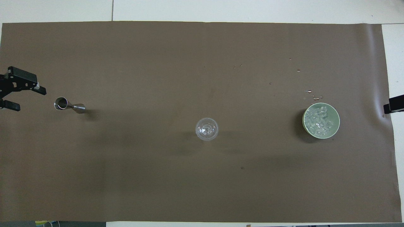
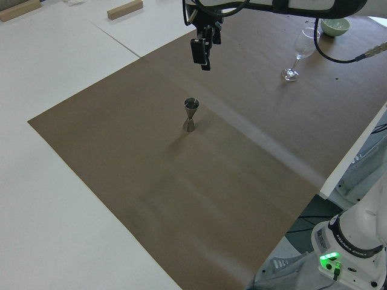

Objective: Pour wine and add ice with both arms
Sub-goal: 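Open the left gripper beside the silver jigger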

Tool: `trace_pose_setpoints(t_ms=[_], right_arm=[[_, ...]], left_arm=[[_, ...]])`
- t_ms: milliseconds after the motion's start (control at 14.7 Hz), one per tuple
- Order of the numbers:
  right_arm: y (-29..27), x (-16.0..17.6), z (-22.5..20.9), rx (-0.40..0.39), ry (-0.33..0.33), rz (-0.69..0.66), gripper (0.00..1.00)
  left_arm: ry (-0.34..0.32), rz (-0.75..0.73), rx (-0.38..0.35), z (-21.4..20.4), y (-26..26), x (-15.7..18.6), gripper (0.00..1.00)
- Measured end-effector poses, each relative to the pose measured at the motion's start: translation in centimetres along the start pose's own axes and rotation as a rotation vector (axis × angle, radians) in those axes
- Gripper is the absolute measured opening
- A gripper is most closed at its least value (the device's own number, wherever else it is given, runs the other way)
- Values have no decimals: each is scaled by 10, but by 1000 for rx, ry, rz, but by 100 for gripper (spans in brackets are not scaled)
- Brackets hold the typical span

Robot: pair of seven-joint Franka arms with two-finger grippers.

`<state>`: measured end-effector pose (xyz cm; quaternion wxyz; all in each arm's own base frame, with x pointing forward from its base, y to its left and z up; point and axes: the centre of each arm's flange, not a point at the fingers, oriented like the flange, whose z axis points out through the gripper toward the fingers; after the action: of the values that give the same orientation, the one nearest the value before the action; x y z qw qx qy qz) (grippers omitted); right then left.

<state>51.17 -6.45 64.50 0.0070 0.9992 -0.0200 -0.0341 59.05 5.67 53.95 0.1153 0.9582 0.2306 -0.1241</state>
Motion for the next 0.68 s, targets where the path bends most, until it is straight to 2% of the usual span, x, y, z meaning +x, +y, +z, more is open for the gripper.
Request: trace_pose_setpoints(t_ms=[341, 545, 681], right_arm=[[0, 0, 0, 0, -1, 0, 100], [0, 0, 0, 0, -1, 0, 100], [0, 0, 0, 0, -1, 0, 100]], left_arm=[[-76, -413, -130, 27, -46, 68, 100], [-102, -554, -144, 51, -61, 93, 100], [-162, -641, -203, 69, -85, 111, 100]])
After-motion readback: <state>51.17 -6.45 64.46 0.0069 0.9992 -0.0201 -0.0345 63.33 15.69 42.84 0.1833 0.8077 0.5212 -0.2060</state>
